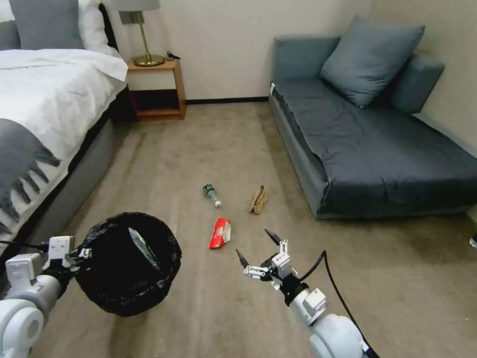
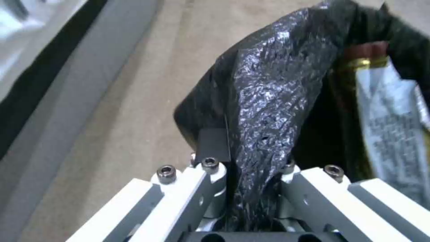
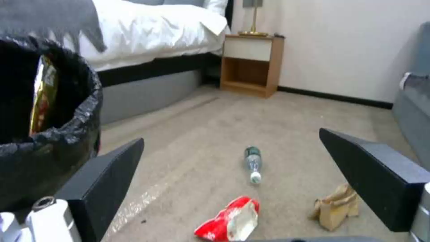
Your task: Pick up the trash bin, then pick up the garbage on the floor and place it into the trash bin.
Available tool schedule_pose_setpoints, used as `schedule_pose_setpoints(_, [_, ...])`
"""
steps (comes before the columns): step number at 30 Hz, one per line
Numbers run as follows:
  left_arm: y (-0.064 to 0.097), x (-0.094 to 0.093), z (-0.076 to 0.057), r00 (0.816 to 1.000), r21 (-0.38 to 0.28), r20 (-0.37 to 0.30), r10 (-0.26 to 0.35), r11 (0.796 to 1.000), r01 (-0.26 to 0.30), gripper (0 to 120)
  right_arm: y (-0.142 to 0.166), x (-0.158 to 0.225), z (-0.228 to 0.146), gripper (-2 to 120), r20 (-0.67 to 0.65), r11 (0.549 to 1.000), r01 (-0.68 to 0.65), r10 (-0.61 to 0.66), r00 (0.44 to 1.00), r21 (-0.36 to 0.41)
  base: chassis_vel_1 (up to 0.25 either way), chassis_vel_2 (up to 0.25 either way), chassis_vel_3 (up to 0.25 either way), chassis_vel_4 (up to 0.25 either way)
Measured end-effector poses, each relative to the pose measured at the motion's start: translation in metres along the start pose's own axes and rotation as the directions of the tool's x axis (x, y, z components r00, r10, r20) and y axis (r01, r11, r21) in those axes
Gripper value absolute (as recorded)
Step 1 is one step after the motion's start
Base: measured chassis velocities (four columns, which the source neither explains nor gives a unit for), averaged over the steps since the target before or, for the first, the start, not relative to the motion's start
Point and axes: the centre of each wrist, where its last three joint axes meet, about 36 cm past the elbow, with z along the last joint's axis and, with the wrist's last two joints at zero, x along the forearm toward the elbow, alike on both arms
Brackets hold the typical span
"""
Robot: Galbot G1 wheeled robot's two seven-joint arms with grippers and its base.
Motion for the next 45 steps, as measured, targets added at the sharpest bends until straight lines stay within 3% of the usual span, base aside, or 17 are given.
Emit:
schedule_pose_setpoints(9, [0.006,0.005,0.000,1.000,-0.003,0.005,-0.019,1.000,0.019,7,0.001,0.002,0.005,100,-0.018,1.000,0.020,-0.020,1.000,-0.009,-0.030,0.058,0.048,-0.052])
schedule_pose_setpoints(33, [0.025,0.003,-0.005,0.998,0.010,0.005,-0.060,0.998,0.060,7,0.005,-0.003,0.036,100,-0.110,0.997,0.077,-0.077,0.991,-0.007,-0.144,0.144,0.148,-0.151])
schedule_pose_setpoints(39, [0.027,0.002,-0.003,0.998,0.014,-0.004,-0.064,0.998,0.064,7,0.011,-0.006,0.045,100,-0.160,0.994,0.109,-0.106,0.981,0.014,-0.170,0.179,0.181,-0.185])
schedule_pose_setpoints(45, [0.029,0.000,0.000,0.998,0.015,-0.013,-0.066,0.998,0.067,7,0.023,-0.016,0.046,100,-0.256,0.998,0.057,-0.054,0.965,0.005,-0.114,0.138,0.110,-0.132])
